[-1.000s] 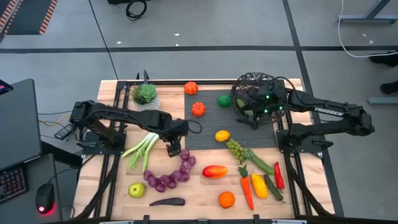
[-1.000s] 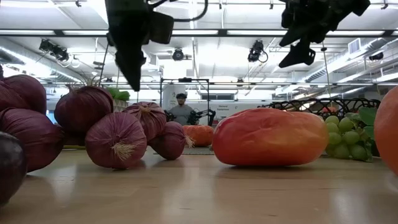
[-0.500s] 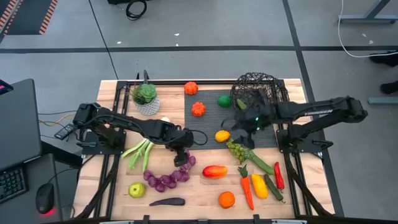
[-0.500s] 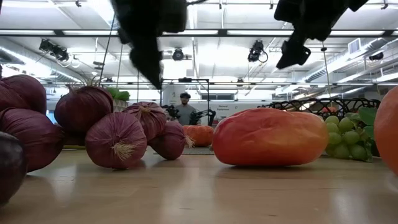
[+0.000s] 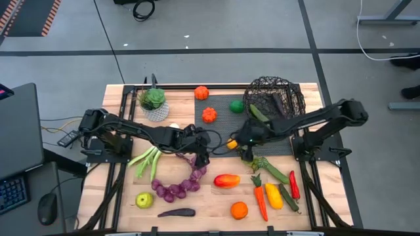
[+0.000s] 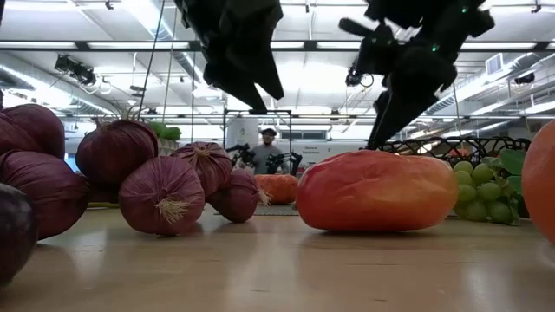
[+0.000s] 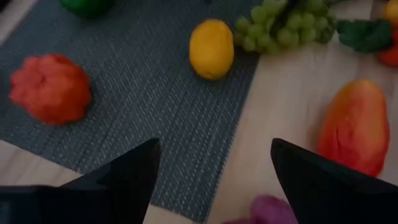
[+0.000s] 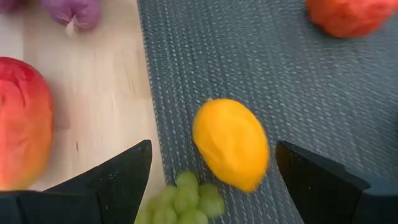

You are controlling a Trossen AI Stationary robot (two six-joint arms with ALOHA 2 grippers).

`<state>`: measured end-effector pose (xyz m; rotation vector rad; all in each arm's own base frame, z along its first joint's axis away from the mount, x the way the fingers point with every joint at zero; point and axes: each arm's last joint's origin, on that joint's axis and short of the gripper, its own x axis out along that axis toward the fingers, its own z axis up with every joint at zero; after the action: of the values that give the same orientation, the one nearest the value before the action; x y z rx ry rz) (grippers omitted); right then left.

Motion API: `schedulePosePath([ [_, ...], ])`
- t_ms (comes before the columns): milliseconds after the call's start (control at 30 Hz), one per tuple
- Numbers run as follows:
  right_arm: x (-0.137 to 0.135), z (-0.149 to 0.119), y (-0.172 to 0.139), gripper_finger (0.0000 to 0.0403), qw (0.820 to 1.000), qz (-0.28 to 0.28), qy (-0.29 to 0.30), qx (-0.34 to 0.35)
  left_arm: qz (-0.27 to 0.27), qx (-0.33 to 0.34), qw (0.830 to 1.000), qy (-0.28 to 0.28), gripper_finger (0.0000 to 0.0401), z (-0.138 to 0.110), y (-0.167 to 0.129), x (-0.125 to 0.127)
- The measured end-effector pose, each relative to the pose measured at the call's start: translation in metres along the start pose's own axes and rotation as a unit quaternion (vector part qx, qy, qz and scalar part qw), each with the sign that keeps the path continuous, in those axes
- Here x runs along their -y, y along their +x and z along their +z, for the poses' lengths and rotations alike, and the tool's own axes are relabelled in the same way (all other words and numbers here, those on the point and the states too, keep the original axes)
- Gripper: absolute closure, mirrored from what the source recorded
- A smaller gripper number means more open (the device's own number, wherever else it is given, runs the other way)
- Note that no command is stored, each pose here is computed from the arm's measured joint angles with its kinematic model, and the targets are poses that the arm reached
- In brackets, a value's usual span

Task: Build produce basket
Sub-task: Put the yellow lemon into the black basket

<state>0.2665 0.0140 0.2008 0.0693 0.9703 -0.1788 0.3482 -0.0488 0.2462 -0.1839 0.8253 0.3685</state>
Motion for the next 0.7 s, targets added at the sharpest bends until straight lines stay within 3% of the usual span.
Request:
schedulePosePath([
  [233,0.006,-0.004,0.024,0.0056,0.999,-0.037,-0.016,-0.034,0.008,-0.026,0.999,0.018,0.0088,-0.018,0.013,-0.001],
  [700,0.017,-0.006,0.041,0.0056,0.998,-0.033,0.0,-0.059,0.01,-0.074,0.996,0.041,0.0088,-0.038,0.019,-0.005],
])
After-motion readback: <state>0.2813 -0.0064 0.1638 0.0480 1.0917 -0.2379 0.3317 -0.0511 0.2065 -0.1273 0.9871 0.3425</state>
